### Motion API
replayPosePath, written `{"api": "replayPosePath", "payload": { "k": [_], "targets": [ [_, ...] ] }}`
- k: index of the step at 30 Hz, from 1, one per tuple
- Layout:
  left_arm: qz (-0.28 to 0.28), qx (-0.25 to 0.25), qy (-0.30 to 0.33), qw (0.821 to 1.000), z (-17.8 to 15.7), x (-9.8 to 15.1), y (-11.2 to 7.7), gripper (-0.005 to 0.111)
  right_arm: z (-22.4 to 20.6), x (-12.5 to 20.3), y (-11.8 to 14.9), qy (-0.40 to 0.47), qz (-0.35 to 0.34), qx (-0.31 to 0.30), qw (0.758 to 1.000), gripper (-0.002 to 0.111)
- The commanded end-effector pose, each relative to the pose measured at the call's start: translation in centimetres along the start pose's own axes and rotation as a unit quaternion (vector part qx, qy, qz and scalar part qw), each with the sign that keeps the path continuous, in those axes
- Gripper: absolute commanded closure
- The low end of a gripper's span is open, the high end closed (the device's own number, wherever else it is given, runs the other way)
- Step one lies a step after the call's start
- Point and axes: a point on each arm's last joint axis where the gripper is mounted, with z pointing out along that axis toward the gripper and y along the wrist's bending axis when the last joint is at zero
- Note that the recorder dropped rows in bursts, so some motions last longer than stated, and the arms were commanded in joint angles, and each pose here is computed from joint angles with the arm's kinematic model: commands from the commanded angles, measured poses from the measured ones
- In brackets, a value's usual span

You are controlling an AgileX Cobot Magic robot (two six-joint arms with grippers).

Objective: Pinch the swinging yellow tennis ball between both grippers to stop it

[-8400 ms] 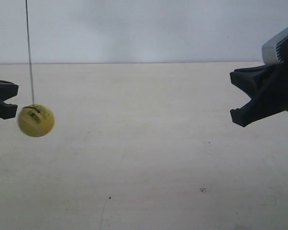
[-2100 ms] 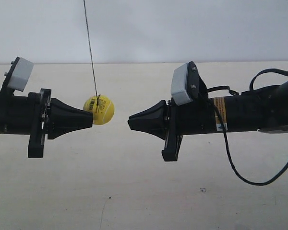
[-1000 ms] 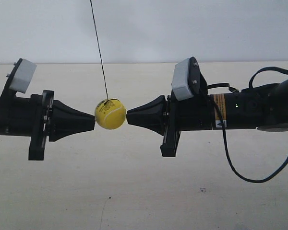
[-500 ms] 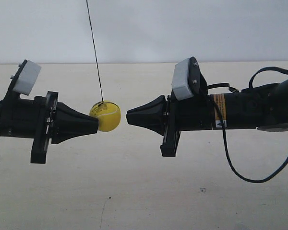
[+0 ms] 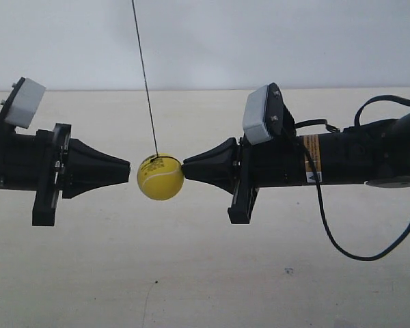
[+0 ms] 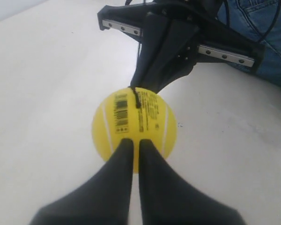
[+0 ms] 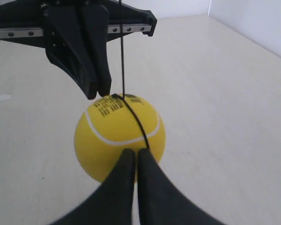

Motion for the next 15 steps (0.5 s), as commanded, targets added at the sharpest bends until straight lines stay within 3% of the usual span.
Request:
{"api": "replayPosePath", "payload": {
  "k": [1, 15],
  "targets": [
    [0.002, -0.001, -0.004, 1.0, -0.28, -0.33, 0.07, 0.102, 0.07, -0.06, -0.12, 0.0, 0.0, 0.003, 1.0, 0.108],
    [-0.002, -0.01, -0.013, 1.0, -0.17, -0.19, 0.35, 0.102, 0.08, -0.04, -0.19, 0.0, -0.001, 0.006, 1.0, 0.108]
  ]
}}
